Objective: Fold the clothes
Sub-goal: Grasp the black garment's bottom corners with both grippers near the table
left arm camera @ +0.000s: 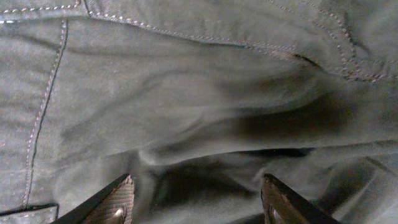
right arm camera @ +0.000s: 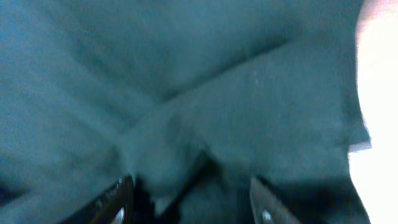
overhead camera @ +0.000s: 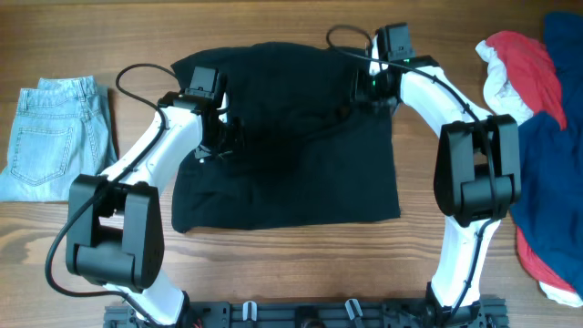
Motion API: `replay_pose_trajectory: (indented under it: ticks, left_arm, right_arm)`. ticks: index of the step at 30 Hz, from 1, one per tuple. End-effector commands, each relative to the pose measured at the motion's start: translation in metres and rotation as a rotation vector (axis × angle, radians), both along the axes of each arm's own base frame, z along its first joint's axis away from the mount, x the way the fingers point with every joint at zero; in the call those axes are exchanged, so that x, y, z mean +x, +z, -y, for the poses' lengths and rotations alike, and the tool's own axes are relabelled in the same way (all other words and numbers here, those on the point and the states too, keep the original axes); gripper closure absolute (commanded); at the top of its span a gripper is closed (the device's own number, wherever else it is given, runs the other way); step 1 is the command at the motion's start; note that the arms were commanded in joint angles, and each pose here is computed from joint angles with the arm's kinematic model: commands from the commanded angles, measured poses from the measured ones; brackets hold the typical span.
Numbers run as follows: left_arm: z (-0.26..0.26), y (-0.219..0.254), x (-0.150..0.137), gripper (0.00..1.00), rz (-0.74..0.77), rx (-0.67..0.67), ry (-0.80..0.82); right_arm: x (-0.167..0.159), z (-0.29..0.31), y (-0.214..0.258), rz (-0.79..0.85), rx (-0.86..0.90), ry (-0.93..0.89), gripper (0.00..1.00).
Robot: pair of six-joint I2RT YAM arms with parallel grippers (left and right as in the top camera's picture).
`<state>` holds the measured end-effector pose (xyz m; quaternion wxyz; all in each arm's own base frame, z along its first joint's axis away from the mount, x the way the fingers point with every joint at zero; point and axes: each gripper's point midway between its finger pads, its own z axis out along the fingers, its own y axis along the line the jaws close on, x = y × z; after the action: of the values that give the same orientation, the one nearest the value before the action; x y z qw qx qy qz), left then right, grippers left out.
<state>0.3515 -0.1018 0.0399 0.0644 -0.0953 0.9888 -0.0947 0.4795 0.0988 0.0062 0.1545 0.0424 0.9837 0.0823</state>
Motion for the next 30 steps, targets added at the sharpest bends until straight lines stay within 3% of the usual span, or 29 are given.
replay_pose_trajectory:
  ticks: [1, 3, 6, 11, 18, 20, 24, 26, 30]
  left_arm:
    - [-0.003, 0.005, 0.002, 0.34, 0.013, 0.009, -0.002]
    - [-0.003, 0.005, 0.002, 0.34, 0.013, 0.009, -0.002]
    - [-0.004, 0.005, -0.001, 0.34, 0.004, 0.011, -0.002]
    - [-0.006, 0.003, -0.01, 0.3, -0.035, 0.02, -0.002]
    - [-0.019, 0.015, -0.061, 0.31, -0.21, 0.067, 0.011]
    - [-0.037, 0.029, -0.075, 0.29, -0.229, 0.158, 0.108]
    - [-0.048, 0.058, -0.102, 0.18, -0.199, 0.127, 0.304]
    - [-0.053, 0.061, -0.113, 0.11, -0.183, 0.109, 0.386]
    - [-0.068, 0.051, -0.145, 0.08, -0.166, 0.07, 0.601]
  right_arm:
    - [-0.032, 0.057, -0.007, -0.136, -0.201, -0.276, 0.42]
    - [-0.054, 0.069, -0.009, -0.223, -0.243, -0.299, 0.42]
    - [-0.061, 0.082, 0.001, -0.239, -0.266, -0.331, 0.42]
    - [-0.058, 0.097, 0.083, -0.113, -0.243, -0.376, 0.38]
    - [-0.124, 0.077, 0.162, -0.14, -0.127, -0.238, 0.28]
    - [-0.139, 0.072, 0.174, -0.152, -0.096, -0.212, 0.28]
    - [-0.171, 0.065, 0.209, -0.091, -0.035, -0.183, 0.27]
    - [-0.184, 0.062, 0.21, -0.078, -0.001, -0.195, 0.27]
    - [-0.231, 0.056, 0.182, -0.114, 0.079, -0.277, 0.27]
